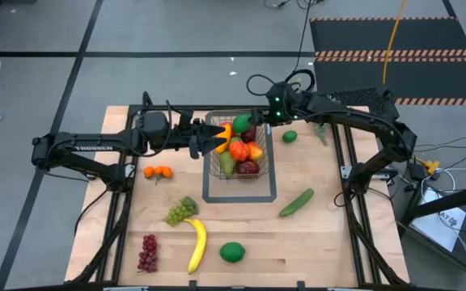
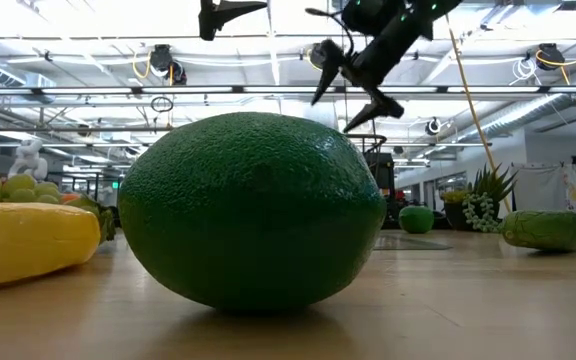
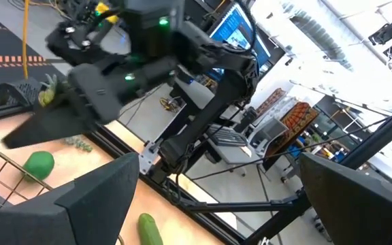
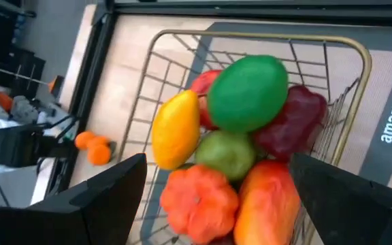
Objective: Build produce basket
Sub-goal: Put the top green lime into the gold wire basket
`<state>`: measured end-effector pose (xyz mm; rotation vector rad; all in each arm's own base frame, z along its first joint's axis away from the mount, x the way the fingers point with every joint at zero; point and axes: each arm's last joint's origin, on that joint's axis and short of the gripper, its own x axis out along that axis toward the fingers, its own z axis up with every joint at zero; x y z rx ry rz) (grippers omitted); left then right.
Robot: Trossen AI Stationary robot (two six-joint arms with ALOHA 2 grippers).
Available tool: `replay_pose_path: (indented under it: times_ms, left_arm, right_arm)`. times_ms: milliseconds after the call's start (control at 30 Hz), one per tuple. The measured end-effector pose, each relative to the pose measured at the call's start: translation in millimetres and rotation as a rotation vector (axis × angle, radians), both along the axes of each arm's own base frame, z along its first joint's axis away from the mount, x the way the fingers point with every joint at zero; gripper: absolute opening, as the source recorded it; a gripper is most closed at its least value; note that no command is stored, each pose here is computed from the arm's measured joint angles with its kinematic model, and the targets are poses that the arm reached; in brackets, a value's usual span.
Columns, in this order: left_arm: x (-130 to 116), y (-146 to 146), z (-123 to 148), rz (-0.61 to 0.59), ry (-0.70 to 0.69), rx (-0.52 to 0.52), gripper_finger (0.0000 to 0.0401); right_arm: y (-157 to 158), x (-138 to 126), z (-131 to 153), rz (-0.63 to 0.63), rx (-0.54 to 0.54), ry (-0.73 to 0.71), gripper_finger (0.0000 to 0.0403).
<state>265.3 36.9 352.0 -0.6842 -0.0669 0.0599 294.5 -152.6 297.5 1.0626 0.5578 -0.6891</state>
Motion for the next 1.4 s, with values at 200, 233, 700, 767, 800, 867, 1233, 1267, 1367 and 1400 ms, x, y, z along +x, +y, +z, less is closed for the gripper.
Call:
replay_pose_path:
  times_ms: [200, 233, 700, 767, 800, 867, 1233, 1267, 1367, 1400]
  left_arm:
    - [0.0, 0.0, 0.0, 0.000, 0.000, 0.000, 0.0399]
    - [0.0, 0.0, -0.2, 0.000, 0.002, 0.000, 0.0399]
    - [-1.9, 12.0, -7.5, 0.035, 0.082, 0.040, 0.0399]
    - [-2.2, 13.5, -7.7, 0.041, 0.083, 0.032, 0.0399]
    - [-2.3, 14.1, -7.7, 0.043, 0.082, 0.027, 0.0399]
    - [-2.6, 15.4, -7.7, 0.047, 0.082, 0.026, 0.0399]
    - [-4.6, 23.1, -12.9, 0.072, 0.137, 0.037, 0.0399]
    - [-4.7, 23.5, -13.3, 0.067, 0.141, 0.036, 0.0399]
    - [-4.8, 23.3, -14.2, 0.054, 0.153, 0.057, 0.0399]
    - [-4.9, 23.1, -14.9, 0.052, 0.160, 0.057, 0.0399]
  right_arm:
    - [18.2, -18.0, 20.2, 0.009, 0.015, -0.002, 0.0357]
    - [20.9, -21.9, 21.5, 0.003, 0.028, 0.014, 0.0357]
    - [39.3, -58.0, 32.6, 0.009, -0.018, 0.197, 0.0357]
    - [41.0, -61.6, 32.0, 0.017, -0.011, 0.224, 0.0357]
    - [41.3, -62.3, 32.1, 0.020, -0.012, 0.228, 0.0357]
    - [41.8, -63.6, 30.8, 0.029, -0.009, 0.250, 0.0357]
    - [42.6, -66.6, 28.6, 0.093, -0.033, 0.304, 0.0357]
    - [42.6, -66.6, 28.5, 0.095, -0.035, 0.305, 0.0357]
    - [42.6, -66.6, 28.6, 0.097, -0.037, 0.305, 0.0357]
    - [42.6, -66.5, 28.6, 0.098, -0.038, 0.305, 0.0357]
